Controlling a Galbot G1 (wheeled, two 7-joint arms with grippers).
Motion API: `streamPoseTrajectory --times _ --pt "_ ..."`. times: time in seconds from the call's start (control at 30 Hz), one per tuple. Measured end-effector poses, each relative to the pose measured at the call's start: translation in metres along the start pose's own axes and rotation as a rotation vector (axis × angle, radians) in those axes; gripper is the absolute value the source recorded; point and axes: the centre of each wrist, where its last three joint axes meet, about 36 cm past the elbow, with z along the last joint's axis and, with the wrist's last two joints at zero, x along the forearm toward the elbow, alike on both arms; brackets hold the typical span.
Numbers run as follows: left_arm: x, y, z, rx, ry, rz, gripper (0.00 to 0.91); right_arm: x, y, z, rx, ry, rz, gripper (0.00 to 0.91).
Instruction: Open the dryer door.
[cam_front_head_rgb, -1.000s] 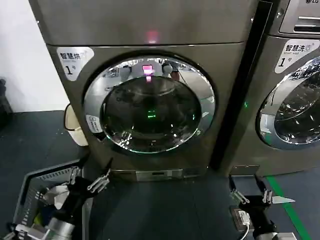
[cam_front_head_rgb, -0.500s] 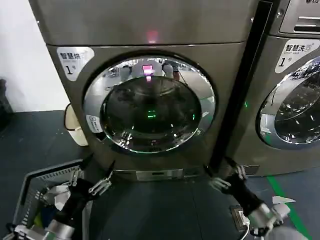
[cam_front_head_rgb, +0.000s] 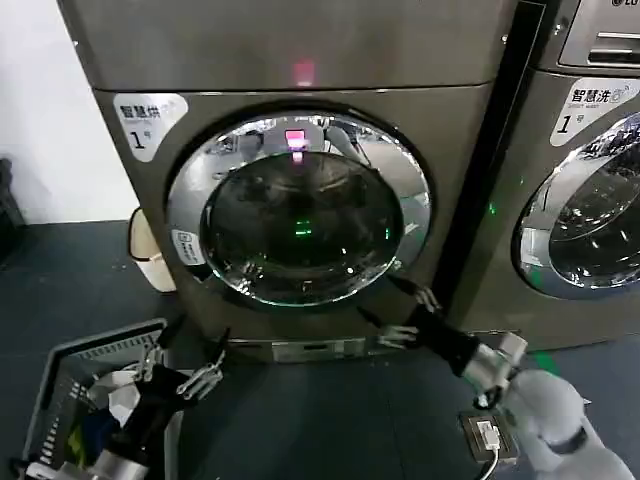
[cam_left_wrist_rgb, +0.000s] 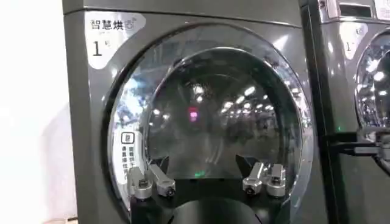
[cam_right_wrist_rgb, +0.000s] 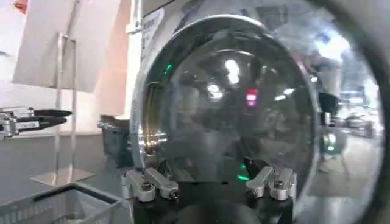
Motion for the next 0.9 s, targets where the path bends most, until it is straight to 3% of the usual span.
streamPoseTrajectory --times 0.4,0.9 --pt "0.002 -0.001 -0.004 -0.008 -0.001 0.002 0.907 -0.069 -0.003 0.004 0.013 -0.001 -0.057 0.907" --pt "0.002 -0.004 -0.010 -0.006 -0.004 0.006 0.907 -0.133 0.007 0.014 -0.022 -0.010 -0.090 0.907"
